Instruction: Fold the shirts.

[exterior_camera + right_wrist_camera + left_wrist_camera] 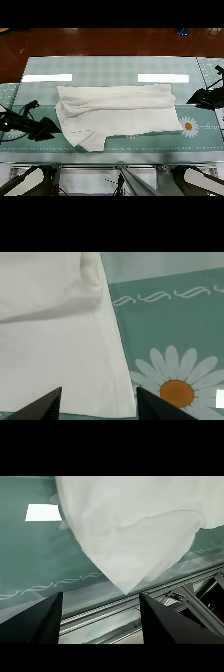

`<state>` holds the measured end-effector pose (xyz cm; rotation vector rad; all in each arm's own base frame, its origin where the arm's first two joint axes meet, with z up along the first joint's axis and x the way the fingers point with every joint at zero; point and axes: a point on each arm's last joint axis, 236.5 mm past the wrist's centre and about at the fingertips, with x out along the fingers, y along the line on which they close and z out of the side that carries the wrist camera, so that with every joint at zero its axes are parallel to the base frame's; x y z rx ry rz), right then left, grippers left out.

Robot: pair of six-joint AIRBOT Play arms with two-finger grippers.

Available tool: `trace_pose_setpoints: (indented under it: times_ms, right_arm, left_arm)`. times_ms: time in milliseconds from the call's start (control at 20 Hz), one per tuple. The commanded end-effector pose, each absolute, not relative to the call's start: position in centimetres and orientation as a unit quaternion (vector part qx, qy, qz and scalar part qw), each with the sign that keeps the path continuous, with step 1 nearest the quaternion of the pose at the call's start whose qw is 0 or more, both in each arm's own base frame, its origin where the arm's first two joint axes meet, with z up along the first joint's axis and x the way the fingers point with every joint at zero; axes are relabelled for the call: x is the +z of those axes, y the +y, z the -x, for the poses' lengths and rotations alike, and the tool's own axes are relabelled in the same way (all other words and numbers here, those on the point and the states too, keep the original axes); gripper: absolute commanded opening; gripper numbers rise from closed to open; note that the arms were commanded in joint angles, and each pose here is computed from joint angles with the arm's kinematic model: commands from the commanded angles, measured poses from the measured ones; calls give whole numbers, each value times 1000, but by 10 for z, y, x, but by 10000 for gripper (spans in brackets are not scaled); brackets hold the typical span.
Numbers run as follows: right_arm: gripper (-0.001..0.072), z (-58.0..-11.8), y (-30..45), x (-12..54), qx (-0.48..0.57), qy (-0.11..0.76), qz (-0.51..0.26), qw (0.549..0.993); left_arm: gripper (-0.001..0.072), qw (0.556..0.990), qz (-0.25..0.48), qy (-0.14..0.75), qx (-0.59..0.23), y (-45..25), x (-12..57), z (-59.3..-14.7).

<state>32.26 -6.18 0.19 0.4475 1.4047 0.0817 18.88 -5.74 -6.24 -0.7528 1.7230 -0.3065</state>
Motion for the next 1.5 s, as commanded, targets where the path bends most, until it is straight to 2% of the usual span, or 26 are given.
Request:
trace_pose_setpoints:
  times_ms: [0, 100, 250, 400, 450, 500, 550, 700, 800, 900, 1000, 1100, 1250, 1350, 1450]
  right_arm:
    - [533, -326, -58, 1, 42, 626, -214, 749]
    - [532, -326, -58, 1, 42, 626, -214, 749]
    - [532, -326, -58, 1, 40, 626, -217, 748]
    - [533, -326, -58, 1, 37, 626, -220, 747]
    - [533, -326, -58, 1, 36, 627, -221, 746]
    - [533, -326, -58, 1, 35, 627, -223, 746]
    - [533, -326, -58, 1, 34, 627, -223, 746]
    - [533, -309, -65, -5, 33, 654, -193, 730]
    - [533, -289, -85, -20, -3, 668, -163, 726]
    - [533, -272, -90, -38, -28, 656, -197, 728]
    - [586, -251, -83, -60, -31, 658, -242, 713]
    - [598, -246, -65, -75, -12, 643, -297, 705]
    - [588, -248, -58, -90, -23, 625, -325, 710]
    - [528, -256, -48, -91, -18, 605, -355, 712]
    - [528, -250, -42, -97, -14, 610, -360, 706]
  left_arm:
    - [581, 576, 315, 744, -124, -72, -93, -174]
    - [576, 583, 321, 735, -131, -85, -96, -183]
    - [458, 592, 336, 716, -157, -108, -93, -198]
    - [456, 579, 323, 728, -175, -124, -95, -191]
    - [392, 573, 318, 733, -181, -128, -95, -187]
    - [124, 569, 316, 736, -186, -129, -94, -185]
    - [21, 567, 314, 737, -193, -130, -92, -183]
    - [20, 552, 322, 740, -207, -127, -85, -176]
    - [20, 552, 336, 735, -206, -121, -81, -178]
    - [20, 558, 348, 727, -196, -115, -81, -183]
    - [21, 559, 349, 726, -195, -114, -81, -183]
    - [21, 562, 345, 725, -201, -114, -81, -183]
    - [20, 562, 344, 725, -201, -114, -81, -184]
    - [20, 563, 342, 724, -204, -114, -81, -184]
    - [21, 563, 343, 723, -204, -114, -80, -184]
